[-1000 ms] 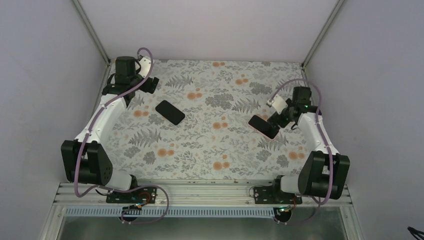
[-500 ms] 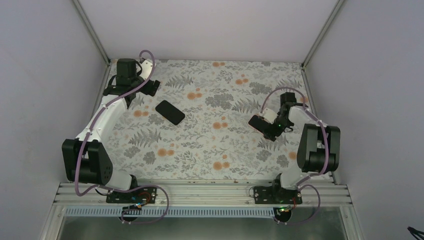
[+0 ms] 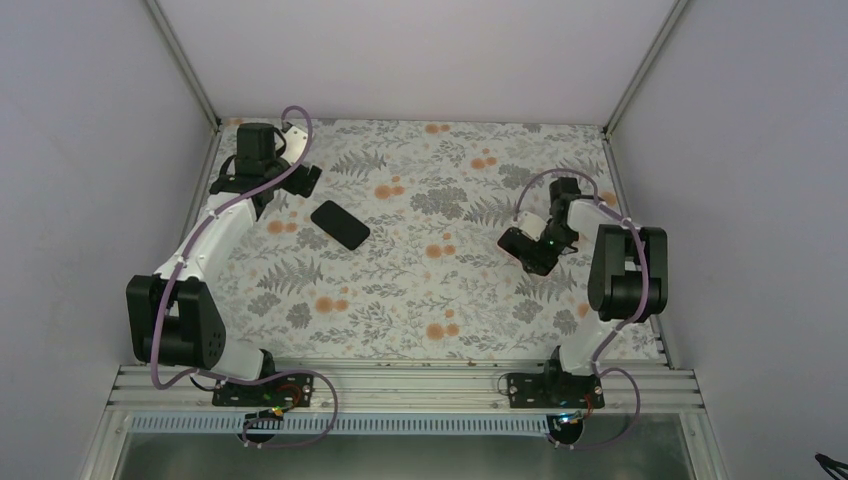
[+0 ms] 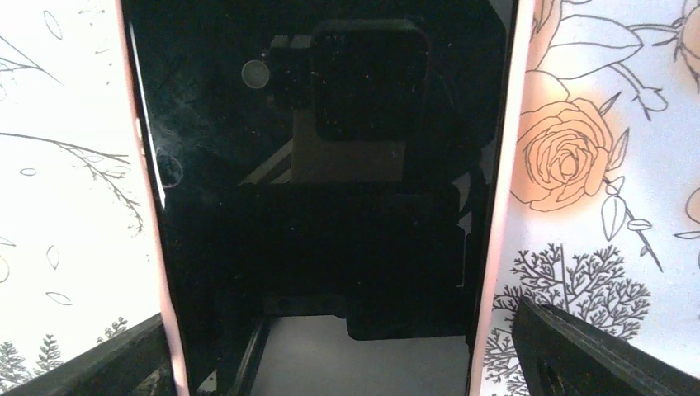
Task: Take the phone out of the phone case
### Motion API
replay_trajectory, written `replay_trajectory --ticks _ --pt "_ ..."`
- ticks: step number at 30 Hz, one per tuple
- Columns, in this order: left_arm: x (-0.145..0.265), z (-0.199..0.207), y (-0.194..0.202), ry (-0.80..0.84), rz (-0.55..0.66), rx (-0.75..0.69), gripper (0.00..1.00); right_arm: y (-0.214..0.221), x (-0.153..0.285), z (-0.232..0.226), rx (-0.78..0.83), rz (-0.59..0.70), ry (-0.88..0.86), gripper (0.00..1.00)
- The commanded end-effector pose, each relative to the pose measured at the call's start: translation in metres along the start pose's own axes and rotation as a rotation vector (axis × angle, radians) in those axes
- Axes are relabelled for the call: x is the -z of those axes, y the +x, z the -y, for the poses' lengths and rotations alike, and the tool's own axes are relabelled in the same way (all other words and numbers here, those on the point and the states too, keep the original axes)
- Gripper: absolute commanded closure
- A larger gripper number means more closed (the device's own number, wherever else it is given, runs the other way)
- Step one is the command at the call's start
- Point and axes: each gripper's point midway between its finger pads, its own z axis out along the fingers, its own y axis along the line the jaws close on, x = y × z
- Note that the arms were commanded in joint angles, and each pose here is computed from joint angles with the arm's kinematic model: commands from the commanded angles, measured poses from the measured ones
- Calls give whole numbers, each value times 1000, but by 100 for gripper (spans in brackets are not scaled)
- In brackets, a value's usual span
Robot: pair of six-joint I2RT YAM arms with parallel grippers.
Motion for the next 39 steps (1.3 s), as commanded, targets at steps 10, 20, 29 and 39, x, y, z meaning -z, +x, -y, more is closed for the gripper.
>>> replay_trajectory --ticks 10,20,29,39 --pt "-5 13 5 65 7 -30 0 -19 -6 -9 87 -12 38 27" --pt "-5 39 0 218 21 -36 0 -115 92 -69 260 405 -97 30" --pt "-16 126 -6 760 -4 94 0 -152 86 -88 330 426 -47 32" --pt "-16 213 -30 1196 -122 177 0 -187 87 -98 372 510 83 30"
